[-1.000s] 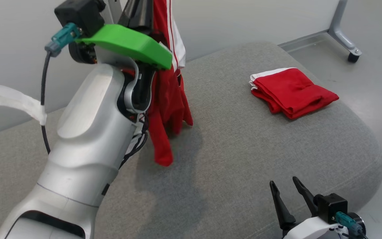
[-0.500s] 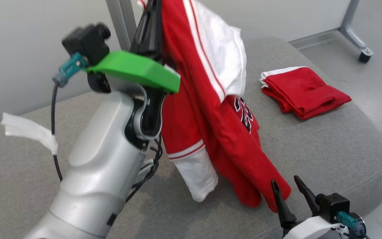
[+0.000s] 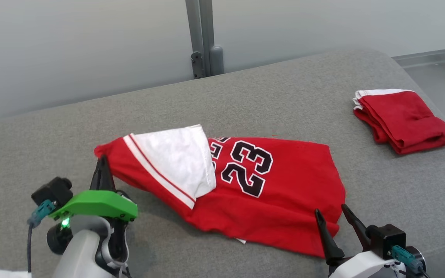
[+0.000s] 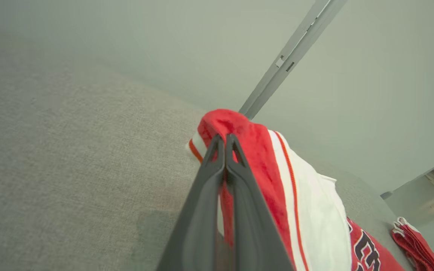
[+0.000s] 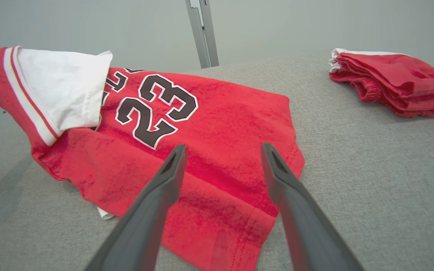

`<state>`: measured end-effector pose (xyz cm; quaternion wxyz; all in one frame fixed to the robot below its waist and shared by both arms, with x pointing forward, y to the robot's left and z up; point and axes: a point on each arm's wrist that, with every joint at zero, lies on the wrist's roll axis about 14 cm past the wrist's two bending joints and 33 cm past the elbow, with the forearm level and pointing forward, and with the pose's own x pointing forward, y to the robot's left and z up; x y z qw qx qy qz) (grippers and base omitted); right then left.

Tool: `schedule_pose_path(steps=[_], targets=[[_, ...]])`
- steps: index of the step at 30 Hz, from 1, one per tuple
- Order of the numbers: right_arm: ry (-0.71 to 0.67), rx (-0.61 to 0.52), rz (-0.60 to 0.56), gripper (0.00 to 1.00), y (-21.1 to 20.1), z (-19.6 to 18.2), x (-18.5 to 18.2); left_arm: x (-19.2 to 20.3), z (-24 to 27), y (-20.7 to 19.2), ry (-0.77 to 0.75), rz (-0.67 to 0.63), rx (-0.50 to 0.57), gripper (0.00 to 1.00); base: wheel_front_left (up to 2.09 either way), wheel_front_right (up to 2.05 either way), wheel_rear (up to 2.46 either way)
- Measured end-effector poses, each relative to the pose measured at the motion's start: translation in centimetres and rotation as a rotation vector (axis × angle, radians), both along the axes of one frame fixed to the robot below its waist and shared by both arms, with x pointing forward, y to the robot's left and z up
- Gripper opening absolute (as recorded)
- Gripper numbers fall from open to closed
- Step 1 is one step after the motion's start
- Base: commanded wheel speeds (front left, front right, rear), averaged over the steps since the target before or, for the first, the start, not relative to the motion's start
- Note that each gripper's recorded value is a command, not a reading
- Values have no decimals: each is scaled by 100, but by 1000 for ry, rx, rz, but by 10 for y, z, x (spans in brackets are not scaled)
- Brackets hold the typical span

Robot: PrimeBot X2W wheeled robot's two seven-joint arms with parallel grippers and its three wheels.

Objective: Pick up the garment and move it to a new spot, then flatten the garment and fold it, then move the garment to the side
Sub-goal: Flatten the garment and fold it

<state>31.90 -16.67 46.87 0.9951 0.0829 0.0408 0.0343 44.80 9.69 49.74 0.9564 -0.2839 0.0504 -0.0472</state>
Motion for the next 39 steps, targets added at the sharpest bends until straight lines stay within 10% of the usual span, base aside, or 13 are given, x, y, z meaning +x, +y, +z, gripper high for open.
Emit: schedule_pose_path(steps=[11, 12, 13, 14, 25, 39], targets=[[-8, -6, 59, 100, 17, 5, 6, -65, -66, 59, 167, 169, 13, 0, 0, 0, 0], [-8, -6, 60, 100, 17, 5, 5, -71, -72, 60, 185, 175, 15, 13, 0, 0, 0], [-8, -6, 60, 100, 17, 5, 5, -76, -77, 61, 198, 178, 20, 46, 0, 0, 0], [-9, -8, 60, 100, 17, 6, 4, -80, -80, 62, 209, 181, 20, 100, 0, 0, 0], [4, -42, 27, 100, -1, 13, 5, -84, -22, 73, -46, 115, 212, 100, 0, 0, 0], [377, 12, 44, 100, -21, -20, 23, -115, 14, 54, -225, -18, 355, 100, 0, 0, 0]])
